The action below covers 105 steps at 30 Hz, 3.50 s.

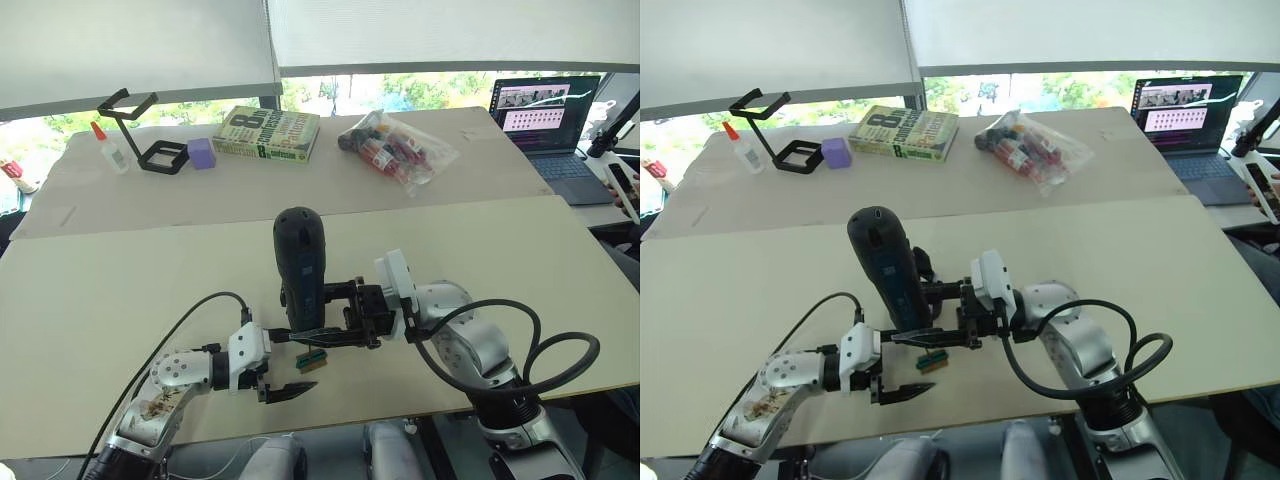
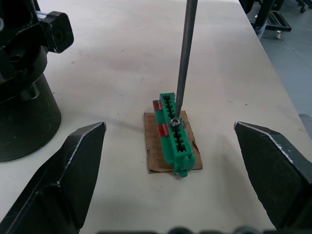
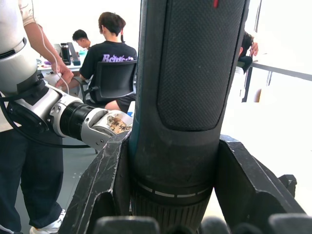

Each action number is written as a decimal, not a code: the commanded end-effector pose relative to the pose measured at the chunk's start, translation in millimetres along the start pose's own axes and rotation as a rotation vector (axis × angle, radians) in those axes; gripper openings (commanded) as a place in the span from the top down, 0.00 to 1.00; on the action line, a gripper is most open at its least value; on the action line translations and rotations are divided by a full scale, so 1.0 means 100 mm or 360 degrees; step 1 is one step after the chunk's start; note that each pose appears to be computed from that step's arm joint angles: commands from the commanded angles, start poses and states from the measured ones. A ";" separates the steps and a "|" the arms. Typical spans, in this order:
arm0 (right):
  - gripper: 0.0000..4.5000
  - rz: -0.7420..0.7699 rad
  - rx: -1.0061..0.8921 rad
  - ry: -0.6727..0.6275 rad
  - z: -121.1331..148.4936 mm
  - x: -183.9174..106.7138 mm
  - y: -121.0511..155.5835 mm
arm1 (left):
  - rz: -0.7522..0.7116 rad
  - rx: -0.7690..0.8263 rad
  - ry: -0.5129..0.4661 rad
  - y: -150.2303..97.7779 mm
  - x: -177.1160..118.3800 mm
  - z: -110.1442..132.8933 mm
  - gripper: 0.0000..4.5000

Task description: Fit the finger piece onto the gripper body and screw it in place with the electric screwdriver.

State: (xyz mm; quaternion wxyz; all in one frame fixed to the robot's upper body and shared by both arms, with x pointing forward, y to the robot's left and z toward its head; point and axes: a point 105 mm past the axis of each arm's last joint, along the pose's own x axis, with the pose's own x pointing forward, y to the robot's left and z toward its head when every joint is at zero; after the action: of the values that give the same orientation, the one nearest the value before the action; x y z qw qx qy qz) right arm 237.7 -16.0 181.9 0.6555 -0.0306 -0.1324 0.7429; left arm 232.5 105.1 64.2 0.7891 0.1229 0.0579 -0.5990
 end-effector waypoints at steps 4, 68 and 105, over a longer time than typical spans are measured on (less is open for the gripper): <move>0.56 0.0028 -0.0075 -0.0052 0.11 0.04 0.02 | 0.0015 0.0037 -0.0041 0.01 -0.02 0.11 0.01; 0.56 0.0031 -0.0074 -0.0041 0.05 0.08 0.00 | 0.0044 0.0012 -0.0015 -0.06 -0.07 -0.22 0.01; 0.56 0.0023 -0.0097 -0.0074 0.07 0.10 -0.02 | 0.0044 0.0015 -0.0019 -0.06 -0.06 -0.18 0.01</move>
State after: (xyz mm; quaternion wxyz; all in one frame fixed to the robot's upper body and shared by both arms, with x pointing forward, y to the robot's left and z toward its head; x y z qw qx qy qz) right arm 239.1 -6.2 172.6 0.6523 -0.0325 -0.1232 0.7472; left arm 227.9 111.5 55.5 0.7947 0.1259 0.0267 -0.5932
